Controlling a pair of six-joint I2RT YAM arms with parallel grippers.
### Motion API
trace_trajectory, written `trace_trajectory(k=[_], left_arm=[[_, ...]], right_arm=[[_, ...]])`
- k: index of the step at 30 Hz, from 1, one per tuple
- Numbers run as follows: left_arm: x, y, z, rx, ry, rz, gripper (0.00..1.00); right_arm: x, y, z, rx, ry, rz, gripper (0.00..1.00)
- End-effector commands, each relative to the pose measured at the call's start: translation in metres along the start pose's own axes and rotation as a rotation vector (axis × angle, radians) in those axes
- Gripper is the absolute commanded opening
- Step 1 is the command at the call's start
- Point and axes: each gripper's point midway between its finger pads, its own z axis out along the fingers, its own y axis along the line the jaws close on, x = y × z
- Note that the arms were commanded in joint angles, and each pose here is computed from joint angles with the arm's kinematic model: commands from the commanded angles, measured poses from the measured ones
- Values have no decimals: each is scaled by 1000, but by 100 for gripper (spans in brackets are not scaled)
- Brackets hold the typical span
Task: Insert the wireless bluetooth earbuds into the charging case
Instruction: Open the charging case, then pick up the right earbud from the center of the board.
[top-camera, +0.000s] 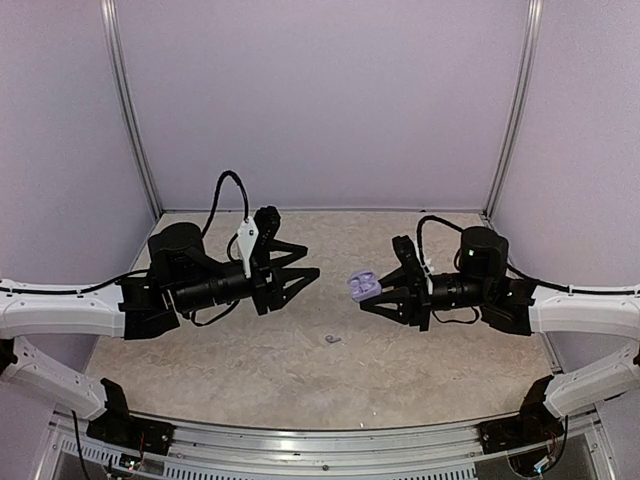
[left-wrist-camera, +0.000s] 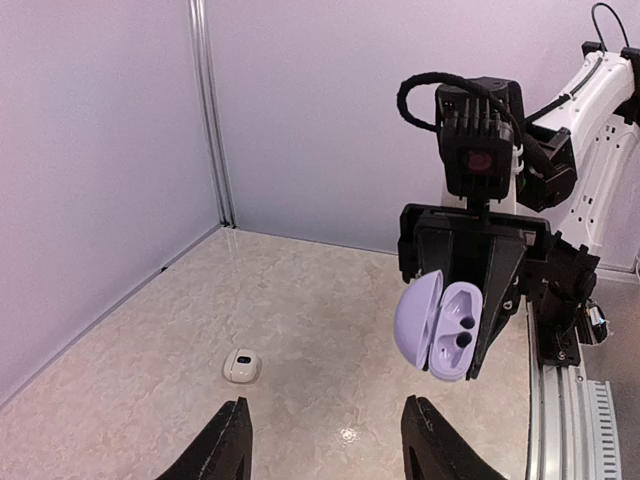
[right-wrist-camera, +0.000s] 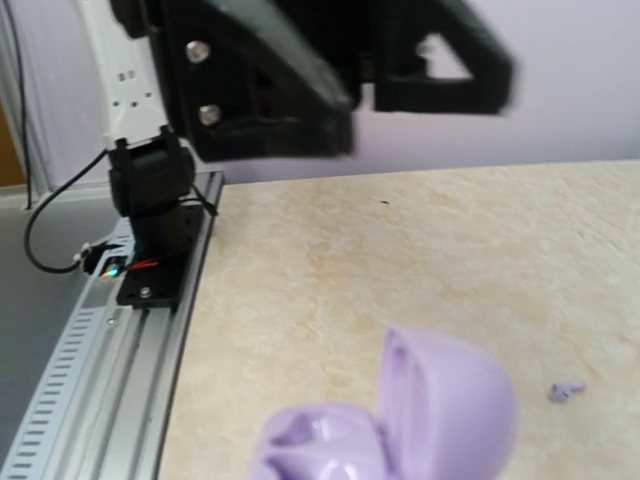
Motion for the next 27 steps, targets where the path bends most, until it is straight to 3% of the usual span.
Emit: trace_trajectory(k=[1,6,12,16,27], left_arm=[[21,28,-17,-108,3,-97,53],[62,55,-21,-222,102,-169,54],[144,22,-4,-92,299,-147,53],[175,-4,4,-4,320,-97,53],[232,-11,30,83,383,-32,51]], right_arm=[[-11,-6,-13,27,-46,12,11],[-8,-10,-18,43,-36,23,11],[-5,-14,-24,60,-31,34,11],[-3,-16,-27,74,-36,43,11],[0,-16,-33,83,-30,47,12]])
